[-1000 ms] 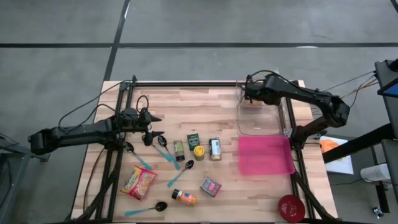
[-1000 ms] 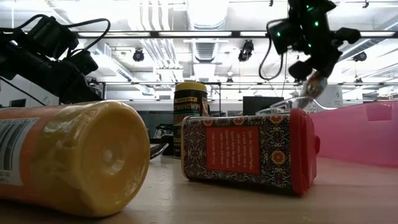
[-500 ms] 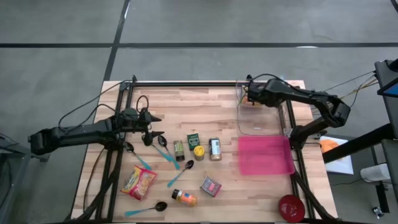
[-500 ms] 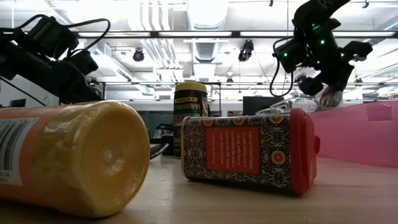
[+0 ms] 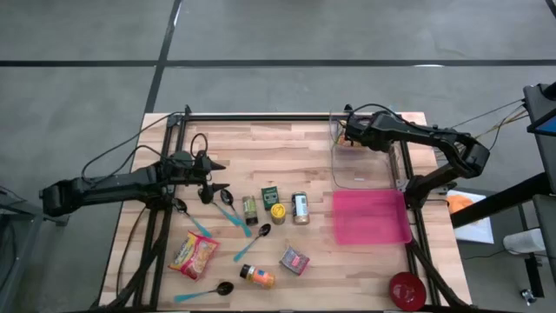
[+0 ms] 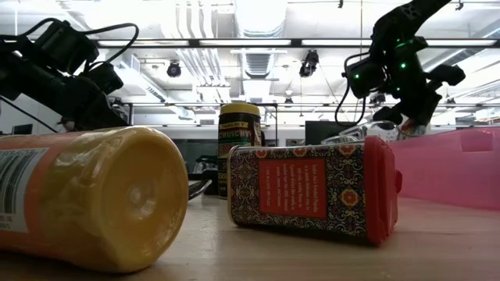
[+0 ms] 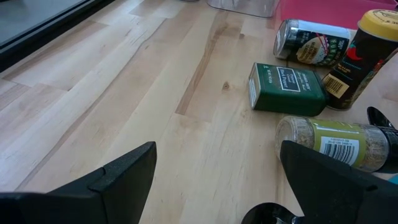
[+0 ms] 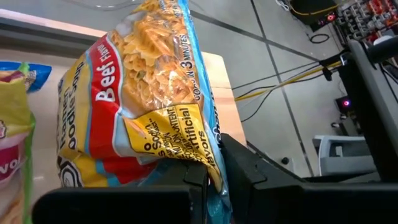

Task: Pick & Place Food Item
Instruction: Put the light blue noodle pack into the top transparent bin, then put the red noodle pack into the top transparent bin

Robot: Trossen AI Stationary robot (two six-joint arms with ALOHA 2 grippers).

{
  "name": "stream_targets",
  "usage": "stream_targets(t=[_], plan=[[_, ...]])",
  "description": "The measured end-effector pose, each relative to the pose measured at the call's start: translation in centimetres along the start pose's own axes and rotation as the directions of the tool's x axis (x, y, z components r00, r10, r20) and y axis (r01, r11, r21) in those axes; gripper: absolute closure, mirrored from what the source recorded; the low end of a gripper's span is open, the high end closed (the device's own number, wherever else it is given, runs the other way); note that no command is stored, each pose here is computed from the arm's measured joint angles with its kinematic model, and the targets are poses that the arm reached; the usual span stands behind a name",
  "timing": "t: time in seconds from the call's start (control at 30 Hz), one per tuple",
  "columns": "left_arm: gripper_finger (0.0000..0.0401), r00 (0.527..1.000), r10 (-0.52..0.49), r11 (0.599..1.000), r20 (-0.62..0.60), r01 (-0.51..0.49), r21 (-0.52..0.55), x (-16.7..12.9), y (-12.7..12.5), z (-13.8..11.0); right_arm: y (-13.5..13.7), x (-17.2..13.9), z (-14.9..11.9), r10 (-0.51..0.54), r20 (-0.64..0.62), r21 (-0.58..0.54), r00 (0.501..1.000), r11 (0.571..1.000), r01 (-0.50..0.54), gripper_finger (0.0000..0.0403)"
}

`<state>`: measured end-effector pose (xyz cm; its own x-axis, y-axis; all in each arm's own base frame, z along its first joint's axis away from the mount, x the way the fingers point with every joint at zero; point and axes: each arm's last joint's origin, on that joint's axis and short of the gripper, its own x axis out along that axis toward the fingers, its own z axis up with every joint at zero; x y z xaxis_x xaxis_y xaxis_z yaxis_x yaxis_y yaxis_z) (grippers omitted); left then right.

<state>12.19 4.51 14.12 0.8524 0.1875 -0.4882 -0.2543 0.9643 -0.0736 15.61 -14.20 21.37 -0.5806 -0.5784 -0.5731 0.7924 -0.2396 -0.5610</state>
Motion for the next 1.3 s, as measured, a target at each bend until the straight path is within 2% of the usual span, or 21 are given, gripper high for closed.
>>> stream_targets(t=[0.13,0.4,0.6,0.83,1.1,1.3], plan=[[0.0054,1.0,0.0,1.0,0.0,0.0,0.0,0.0,0.0,0.0,0.1,0.0,0.0,0.003,0.002,-0.01,1.0,1.0,-0.003,0.0359],[0.0054,1.0,0.0,1.0,0.0,0.0,0.0,0.0,0.0,0.0,0.0,0.0,0.0,0.002,0.003,0.009,1.0,1.0,-0.002,0.0244],[0.0054,1.0,0.0,1.0,0.0,0.0,0.0,0.0,0.0,0.0,0.1,0.0,0.0,0.003,0.003,0.007,1.0,1.0,-0.003,0.0192],[0.0054,1.0,0.0,1.0,0.0,0.0,0.0,0.0,0.0,0.0,0.1,0.0,0.0,0.004,0.004,0.006,1.0,1.0,-0.004,0.0161],[0.0054,1.0,0.0,1.0,0.0,0.0,0.0,0.0,0.0,0.0,-0.1,-0.3,0.4,0.009,0.005,0.005,1.0,1.0,-0.009,0.0158],[0.0054,1.0,0.0,1.0,0.0,0.0,0.0,0.0,0.0,0.0,-0.5,-1.7,1.7,0.071,0.019,0.02,0.997,0.997,-0.071,0.0158]])
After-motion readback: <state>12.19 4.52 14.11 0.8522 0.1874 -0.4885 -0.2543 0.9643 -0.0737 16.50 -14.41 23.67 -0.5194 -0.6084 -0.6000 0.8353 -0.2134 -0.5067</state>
